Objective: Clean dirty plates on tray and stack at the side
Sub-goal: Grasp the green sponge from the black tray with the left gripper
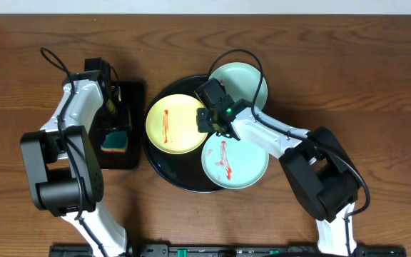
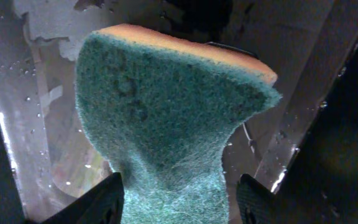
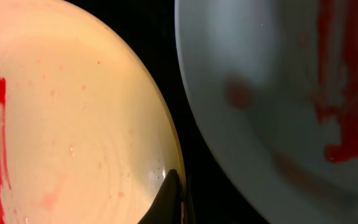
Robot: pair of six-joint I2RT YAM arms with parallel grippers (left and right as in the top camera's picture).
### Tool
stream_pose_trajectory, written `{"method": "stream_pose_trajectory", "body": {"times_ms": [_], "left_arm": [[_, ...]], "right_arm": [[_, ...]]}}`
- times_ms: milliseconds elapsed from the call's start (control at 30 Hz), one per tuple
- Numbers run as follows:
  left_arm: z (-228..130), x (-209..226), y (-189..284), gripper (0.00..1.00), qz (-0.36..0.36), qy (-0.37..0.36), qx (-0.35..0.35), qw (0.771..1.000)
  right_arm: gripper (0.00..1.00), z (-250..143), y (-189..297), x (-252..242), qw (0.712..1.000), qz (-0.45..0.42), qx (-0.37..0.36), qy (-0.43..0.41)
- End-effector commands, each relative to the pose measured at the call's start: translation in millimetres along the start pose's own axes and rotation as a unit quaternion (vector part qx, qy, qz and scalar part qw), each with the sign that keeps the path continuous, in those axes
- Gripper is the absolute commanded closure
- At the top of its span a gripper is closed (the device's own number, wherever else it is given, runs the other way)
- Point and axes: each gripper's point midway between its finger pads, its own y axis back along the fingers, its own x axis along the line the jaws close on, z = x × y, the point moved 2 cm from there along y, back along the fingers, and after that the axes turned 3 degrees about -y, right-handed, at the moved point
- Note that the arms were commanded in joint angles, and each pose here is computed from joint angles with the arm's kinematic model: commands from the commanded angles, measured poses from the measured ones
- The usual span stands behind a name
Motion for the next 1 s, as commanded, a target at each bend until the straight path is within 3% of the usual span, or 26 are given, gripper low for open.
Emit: {"method": "stream_pose_trajectory", "body": {"times_ms": [0, 200, 333, 467, 867, 967], "left_arm": [[3, -2, -4, 0.44, -0.011, -0.002, 0.003, 1.000], [1, -1, -6, 0.44, -0.009, -0.001, 0.006, 1.000], [3, 1, -7, 0.35, -0.001, -0.001, 0.001, 1.000], [7, 5, -7, 0.33, 0.009, 0.001, -0.008, 1.000], [5, 4, -19, 0.34, 0.009, 0.003, -0.017, 1.000], [3, 8, -20, 0.38, 0.019, 0.010, -0.014, 1.000]], "right_arm": [[0.99, -13, -12, -2, 1.000, -0.010, 0.020, 0.010], [0.98, -13, -12, -2, 1.000, -0.010, 0.020, 0.010], [0.98, -13, -12, -2, 1.000, -0.010, 0.020, 0.010], [0.97, -13, -12, -2, 1.000, -0.011, 0.019, 0.010], [0.97, -13, -12, -2, 1.000, -0.011, 0.019, 0.010], [0.97, -13, -12, -2, 1.000, -0.011, 0.019, 0.010]]}}
